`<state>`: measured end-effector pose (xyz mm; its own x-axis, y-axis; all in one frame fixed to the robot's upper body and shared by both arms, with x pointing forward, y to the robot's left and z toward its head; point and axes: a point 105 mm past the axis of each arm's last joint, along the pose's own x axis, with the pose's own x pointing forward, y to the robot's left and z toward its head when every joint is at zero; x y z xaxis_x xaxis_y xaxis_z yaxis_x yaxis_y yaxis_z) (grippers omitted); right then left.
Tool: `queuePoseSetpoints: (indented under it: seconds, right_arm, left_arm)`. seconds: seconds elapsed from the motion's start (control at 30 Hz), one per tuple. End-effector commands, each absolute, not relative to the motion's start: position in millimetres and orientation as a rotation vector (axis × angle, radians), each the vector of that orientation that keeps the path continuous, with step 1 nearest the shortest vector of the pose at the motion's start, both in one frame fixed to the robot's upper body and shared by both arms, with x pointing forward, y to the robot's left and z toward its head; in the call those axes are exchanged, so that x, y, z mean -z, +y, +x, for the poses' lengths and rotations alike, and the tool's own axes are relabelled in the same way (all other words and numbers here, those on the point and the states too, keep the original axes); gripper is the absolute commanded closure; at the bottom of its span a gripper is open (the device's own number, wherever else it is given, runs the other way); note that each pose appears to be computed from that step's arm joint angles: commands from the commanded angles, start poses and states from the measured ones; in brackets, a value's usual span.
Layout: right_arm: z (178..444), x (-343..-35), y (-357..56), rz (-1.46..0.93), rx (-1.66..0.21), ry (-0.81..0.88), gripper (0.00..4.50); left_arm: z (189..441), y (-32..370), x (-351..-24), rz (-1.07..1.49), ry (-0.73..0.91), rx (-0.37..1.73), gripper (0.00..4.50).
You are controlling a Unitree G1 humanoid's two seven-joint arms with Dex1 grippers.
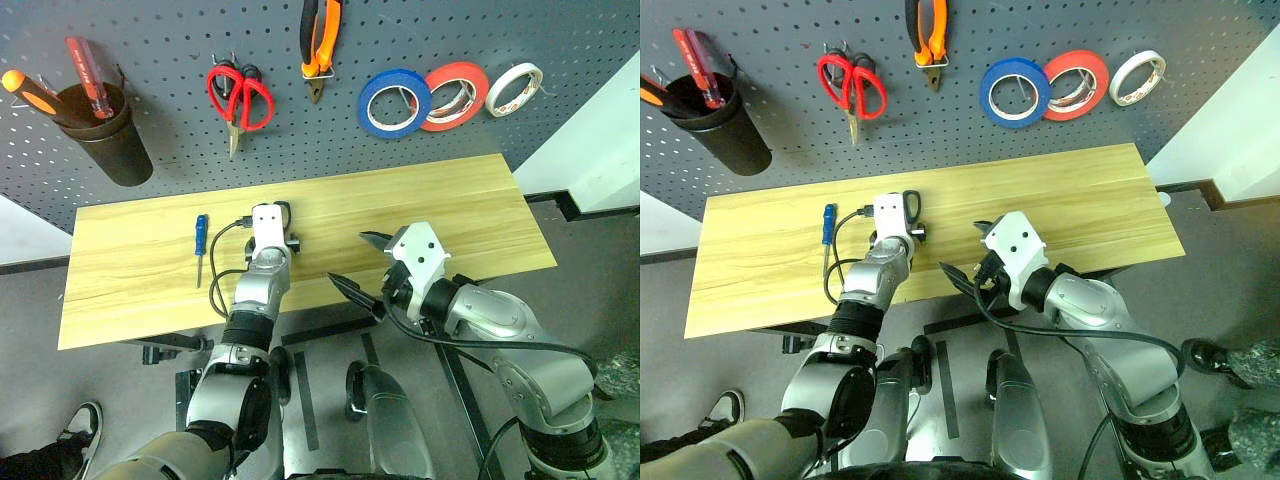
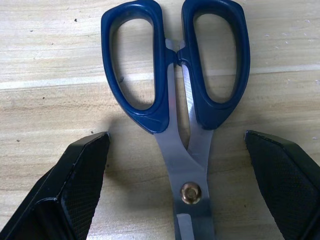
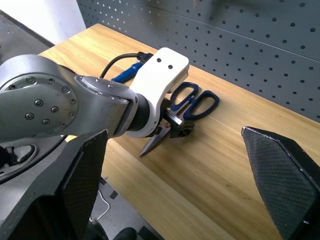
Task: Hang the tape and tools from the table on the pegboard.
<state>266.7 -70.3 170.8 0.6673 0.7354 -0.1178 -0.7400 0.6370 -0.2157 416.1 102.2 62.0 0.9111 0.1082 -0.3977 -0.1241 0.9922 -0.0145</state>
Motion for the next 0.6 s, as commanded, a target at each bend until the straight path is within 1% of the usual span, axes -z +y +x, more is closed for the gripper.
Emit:
queuePoseSetpoints:
  seconds: [0.03,0.5,0.6]
  right_arm:
    - [260,-184,-69,-0.270,-0.843,-0.048,0.03]
    - [263,-187,-69,-0.270,-0.811,-0.065,0.03]
    - [264,-188,-69,-0.270,-0.804,-0.069,0.03]
  left_arm:
    - [413,101,-54,-0.013,0.447,-0.121,0.00]
    - [399,97,-18,0.040,0.587,-0.096,0.00]
    - [397,97,-15,0.043,0.596,-0.095,0.00]
